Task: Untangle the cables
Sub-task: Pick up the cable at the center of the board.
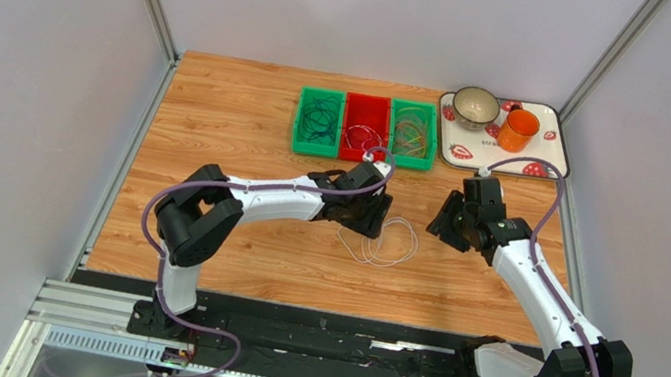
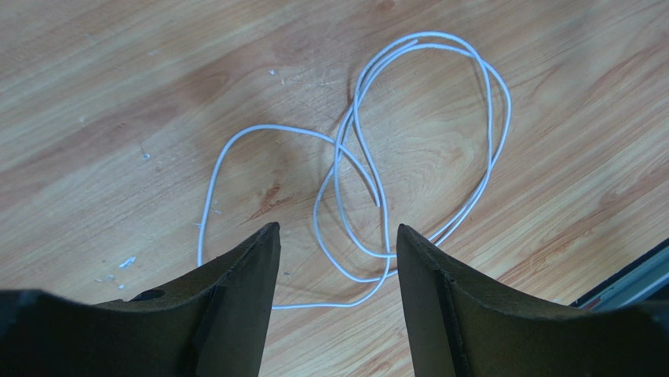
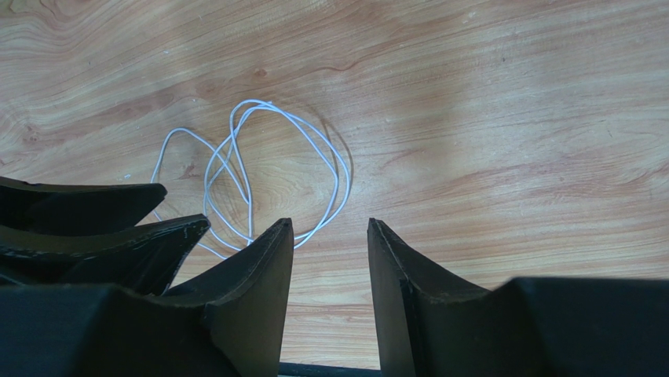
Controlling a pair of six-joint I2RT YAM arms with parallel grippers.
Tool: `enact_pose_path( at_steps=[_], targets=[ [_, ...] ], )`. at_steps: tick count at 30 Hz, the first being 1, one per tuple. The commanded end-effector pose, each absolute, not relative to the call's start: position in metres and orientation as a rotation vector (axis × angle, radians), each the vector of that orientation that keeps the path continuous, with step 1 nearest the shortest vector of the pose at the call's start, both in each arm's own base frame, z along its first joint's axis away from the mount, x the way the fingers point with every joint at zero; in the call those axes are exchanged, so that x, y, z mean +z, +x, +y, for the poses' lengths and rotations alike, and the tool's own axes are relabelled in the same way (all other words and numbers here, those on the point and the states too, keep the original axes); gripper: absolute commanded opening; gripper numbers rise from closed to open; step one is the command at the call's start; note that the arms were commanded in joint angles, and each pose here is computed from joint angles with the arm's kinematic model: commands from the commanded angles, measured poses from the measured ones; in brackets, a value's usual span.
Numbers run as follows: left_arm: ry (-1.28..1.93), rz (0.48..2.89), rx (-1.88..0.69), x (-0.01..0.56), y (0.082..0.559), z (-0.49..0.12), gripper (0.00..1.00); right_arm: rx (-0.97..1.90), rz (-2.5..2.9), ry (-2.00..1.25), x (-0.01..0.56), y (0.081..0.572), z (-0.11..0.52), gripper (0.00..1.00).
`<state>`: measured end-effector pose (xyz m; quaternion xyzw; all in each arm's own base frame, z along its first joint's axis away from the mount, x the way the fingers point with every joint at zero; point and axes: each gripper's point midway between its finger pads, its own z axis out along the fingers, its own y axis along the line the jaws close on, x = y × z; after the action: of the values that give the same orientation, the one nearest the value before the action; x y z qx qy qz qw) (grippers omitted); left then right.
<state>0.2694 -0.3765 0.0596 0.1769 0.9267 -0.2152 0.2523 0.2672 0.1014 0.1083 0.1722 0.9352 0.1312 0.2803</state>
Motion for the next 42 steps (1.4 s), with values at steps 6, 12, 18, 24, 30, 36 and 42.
enact_pose_path(
  at_steps=[6, 12, 18, 24, 30, 36, 42],
  targets=[
    [0.497, 2.474, -0.650, 0.064, 0.273, -0.405, 0.59, 0.434, 2.492, 0.424, 0.111, 0.274, 0.114, 0.43],
    [0.498, 2.475, -0.606, 0.056, 0.278, -0.404, 0.53, 0.451, 2.494, 0.426, 0.109, 0.274, 0.117, 0.43],
    [0.499, 2.498, -0.539, 0.048, 0.282, -0.402, 0.48, 0.452, 2.496, 0.426, 0.109, 0.274, 0.117, 0.43],
    [0.501, 2.511, -0.517, 0.043, 0.284, -0.403, 0.36, 0.444, 2.497, 0.426, 0.108, 0.273, 0.115, 0.43],
    [0.509, 2.514, -0.514, 0.048, 0.285, -0.404, 0.00, 0.442, 2.498, 0.427, 0.108, 0.271, 0.115, 0.43],
    [0.503, 2.408, -0.566, 0.133, 0.282, -0.394, 0.00, 0.464, 2.478, 0.395, 0.119, 0.270, 0.117, 0.43],
    [0.525, 2.246, -0.634, 0.238, 0.270, -0.370, 0.00, 0.658, 2.407, 0.315, 0.149, 0.268, 0.140, 0.43]
  ],
)
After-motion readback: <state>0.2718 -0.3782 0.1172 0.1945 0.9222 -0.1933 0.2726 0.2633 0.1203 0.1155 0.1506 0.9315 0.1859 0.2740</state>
